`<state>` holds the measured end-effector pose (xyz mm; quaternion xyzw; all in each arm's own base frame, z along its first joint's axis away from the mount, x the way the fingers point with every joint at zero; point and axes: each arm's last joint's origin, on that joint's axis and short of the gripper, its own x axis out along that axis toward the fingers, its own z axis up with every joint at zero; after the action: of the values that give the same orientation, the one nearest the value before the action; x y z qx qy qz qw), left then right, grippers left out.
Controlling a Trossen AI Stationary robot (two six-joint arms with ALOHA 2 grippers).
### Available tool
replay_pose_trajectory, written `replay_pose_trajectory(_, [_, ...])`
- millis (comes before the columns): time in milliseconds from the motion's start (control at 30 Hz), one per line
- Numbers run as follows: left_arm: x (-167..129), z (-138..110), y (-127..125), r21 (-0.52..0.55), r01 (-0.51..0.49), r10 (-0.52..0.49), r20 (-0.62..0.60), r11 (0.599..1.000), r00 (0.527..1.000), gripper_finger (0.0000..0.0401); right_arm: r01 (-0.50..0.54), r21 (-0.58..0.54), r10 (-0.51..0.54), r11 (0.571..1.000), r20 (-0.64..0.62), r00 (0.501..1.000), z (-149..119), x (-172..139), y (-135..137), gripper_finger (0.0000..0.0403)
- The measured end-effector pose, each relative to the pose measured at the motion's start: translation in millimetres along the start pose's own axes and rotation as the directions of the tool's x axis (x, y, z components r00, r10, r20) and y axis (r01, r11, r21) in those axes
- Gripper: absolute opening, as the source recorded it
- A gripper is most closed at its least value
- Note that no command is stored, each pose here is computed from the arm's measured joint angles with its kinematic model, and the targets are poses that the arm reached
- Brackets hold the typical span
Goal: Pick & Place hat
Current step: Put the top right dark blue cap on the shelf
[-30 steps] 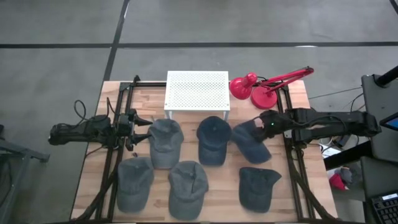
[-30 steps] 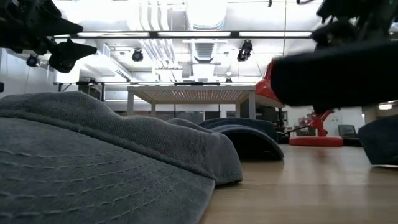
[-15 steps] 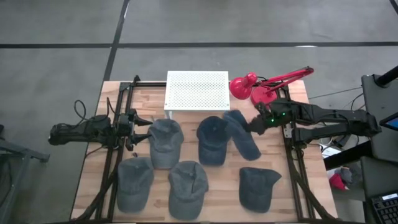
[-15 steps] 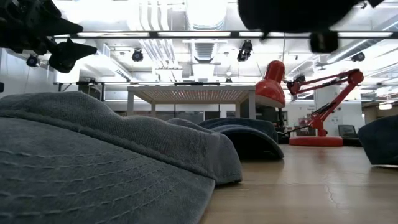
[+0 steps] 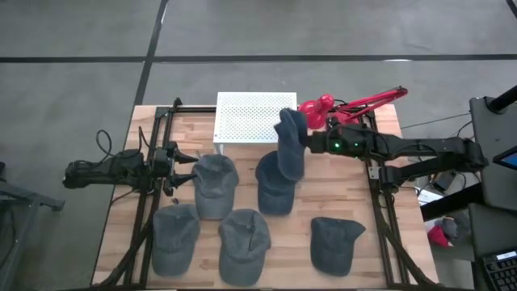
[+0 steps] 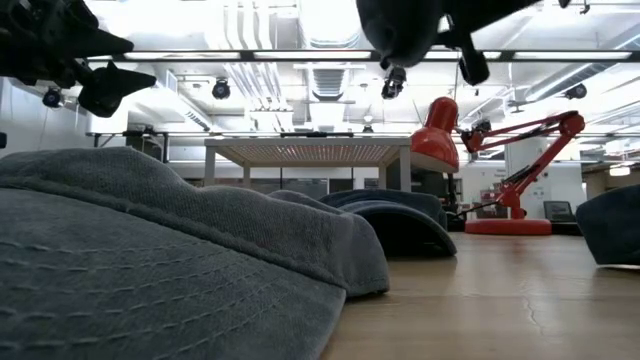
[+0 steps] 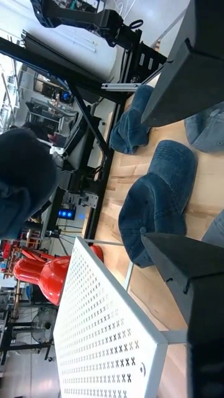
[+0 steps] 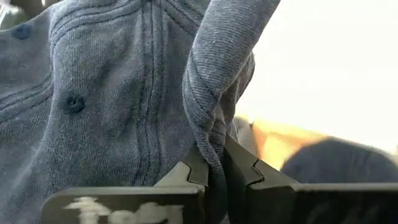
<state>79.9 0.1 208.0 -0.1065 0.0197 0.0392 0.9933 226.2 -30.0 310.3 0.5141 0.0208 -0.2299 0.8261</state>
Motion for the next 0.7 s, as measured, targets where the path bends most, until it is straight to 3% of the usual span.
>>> replay_pose_trajectory(167, [0,0,0,0.0,0.0,0.0,0.0,1.0,1.0,0.0296,0.052,-0.05,-0.048,0.997,0.069,0.996,8,14,20,0.0013])
replay_pose_trajectory(300, [0,0,0,0.0,0.0,0.0,0.0,1.0,1.0,0.0296,0.155,-0.119,-0.139,0.981,0.137,0.981,17,25,41,0.0013])
replay_pose_trajectory(600, [0,0,0,0.0,0.0,0.0,0.0,1.0,1.0,0.0296,0.46,-0.207,-0.41,0.863,0.244,0.879,33,53,71,0.0013])
replay_pose_trajectory(700, [0,0,0,0.0,0.0,0.0,0.0,1.0,1.0,0.0296,0.51,-0.179,-0.46,0.841,0.257,0.85,38,66,72,0.0013])
